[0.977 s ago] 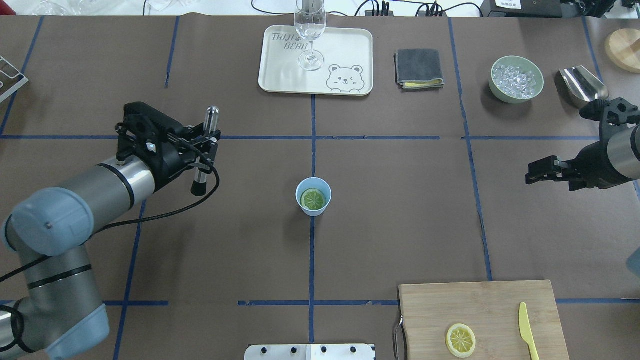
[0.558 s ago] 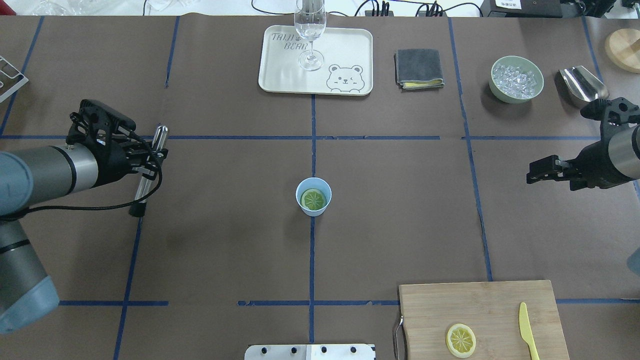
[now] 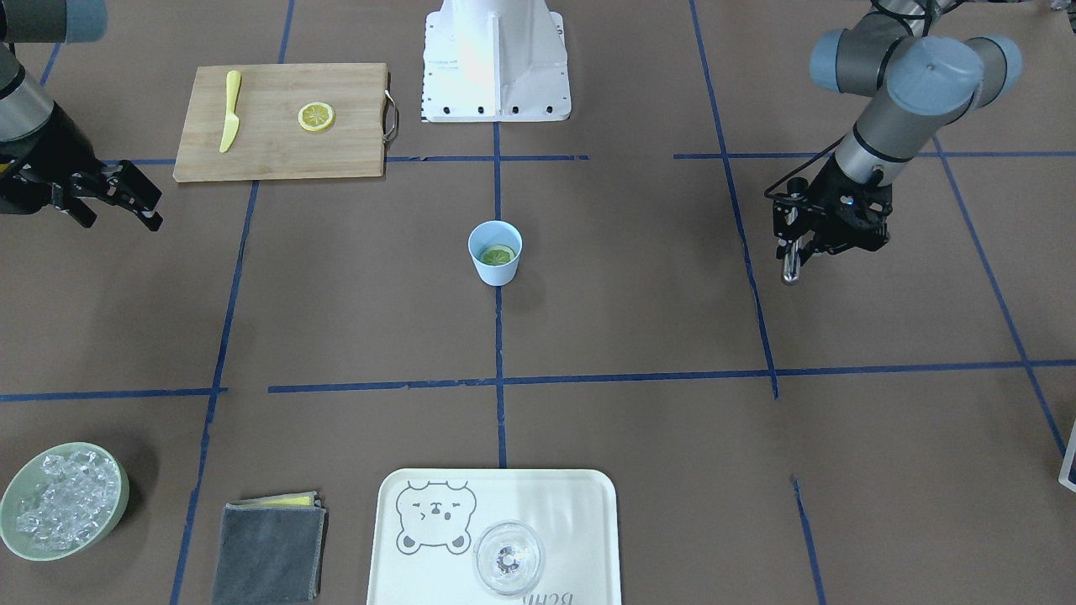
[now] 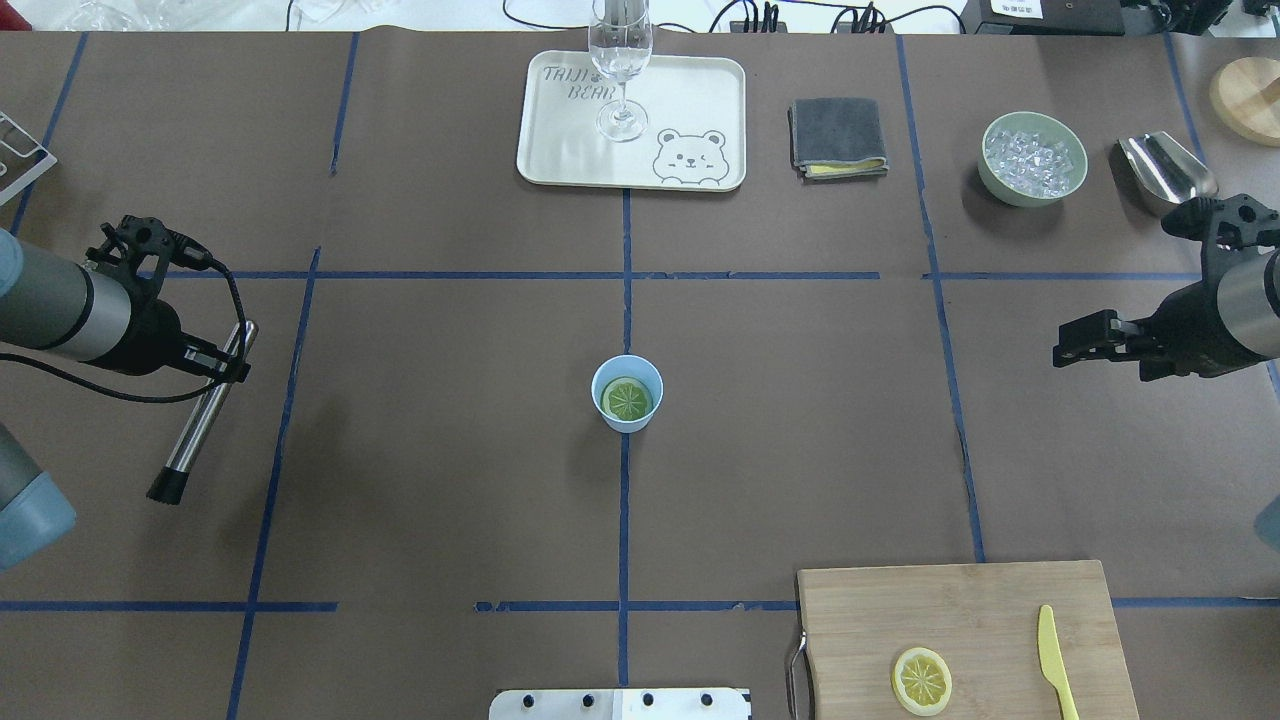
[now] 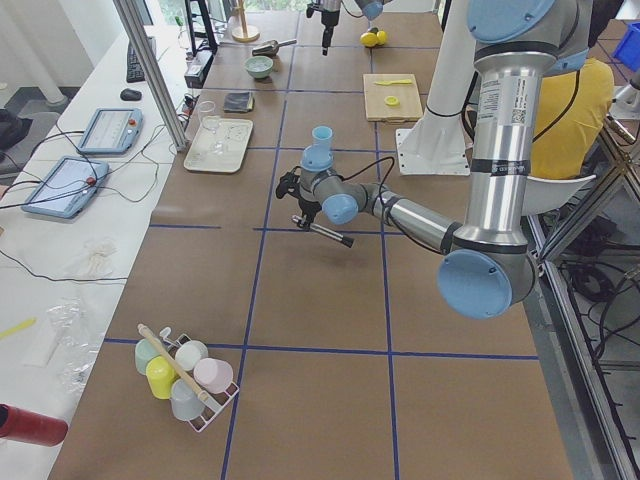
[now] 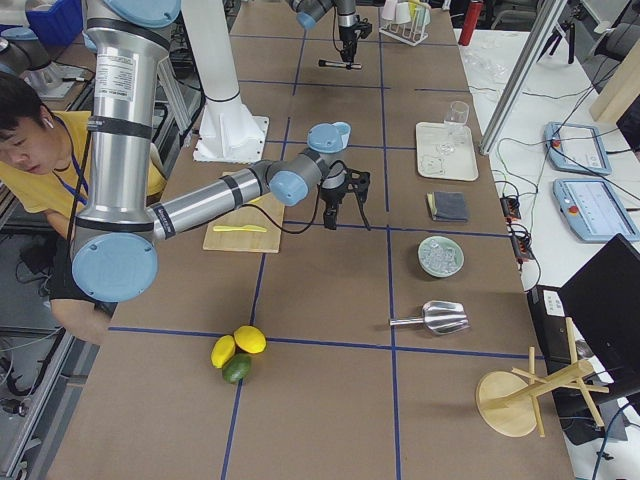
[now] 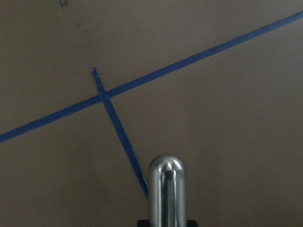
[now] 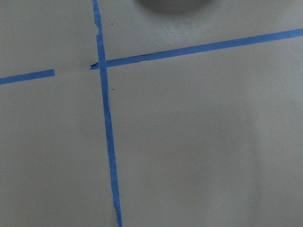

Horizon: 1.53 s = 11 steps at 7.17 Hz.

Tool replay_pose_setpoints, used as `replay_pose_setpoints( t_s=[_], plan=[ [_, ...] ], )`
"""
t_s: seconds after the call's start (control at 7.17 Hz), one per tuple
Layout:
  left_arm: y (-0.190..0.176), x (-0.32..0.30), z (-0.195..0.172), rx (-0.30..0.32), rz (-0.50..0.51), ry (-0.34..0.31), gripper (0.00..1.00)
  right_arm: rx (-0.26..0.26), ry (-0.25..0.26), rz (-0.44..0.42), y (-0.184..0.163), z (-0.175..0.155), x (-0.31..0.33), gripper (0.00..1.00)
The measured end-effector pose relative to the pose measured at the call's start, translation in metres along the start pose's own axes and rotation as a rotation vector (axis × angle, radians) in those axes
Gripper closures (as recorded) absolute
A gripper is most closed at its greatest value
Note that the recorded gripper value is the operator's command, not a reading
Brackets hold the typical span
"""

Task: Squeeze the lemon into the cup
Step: 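Lift the muddler out of the cup and carry it back with the left gripper, then lower the muddler onto the table and release it with the left gripper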

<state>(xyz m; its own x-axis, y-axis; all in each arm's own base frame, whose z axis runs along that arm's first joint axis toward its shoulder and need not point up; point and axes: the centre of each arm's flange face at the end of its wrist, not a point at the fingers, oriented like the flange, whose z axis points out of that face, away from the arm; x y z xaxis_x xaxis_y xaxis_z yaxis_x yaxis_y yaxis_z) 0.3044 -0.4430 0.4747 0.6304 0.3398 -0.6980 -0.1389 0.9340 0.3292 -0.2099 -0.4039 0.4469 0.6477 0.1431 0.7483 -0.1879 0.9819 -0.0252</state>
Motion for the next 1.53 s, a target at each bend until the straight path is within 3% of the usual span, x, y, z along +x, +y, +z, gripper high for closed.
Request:
replay_pose_setpoints(
  t_s=[0.56, 1.53],
  plan=[
    [-0.012, -0.095, 0.017, -0.061, -0.242, -0.101, 1.00, 0.002, -0.001, 0.003, 0.002, -0.002, 0.000, 0.00],
    [-0.017, -0.106, 0.031, -0.110, -0.312, -0.132, 1.00, 0.001, -0.002, 0.007, 0.002, -0.002, 0.000, 0.00]
  ],
)
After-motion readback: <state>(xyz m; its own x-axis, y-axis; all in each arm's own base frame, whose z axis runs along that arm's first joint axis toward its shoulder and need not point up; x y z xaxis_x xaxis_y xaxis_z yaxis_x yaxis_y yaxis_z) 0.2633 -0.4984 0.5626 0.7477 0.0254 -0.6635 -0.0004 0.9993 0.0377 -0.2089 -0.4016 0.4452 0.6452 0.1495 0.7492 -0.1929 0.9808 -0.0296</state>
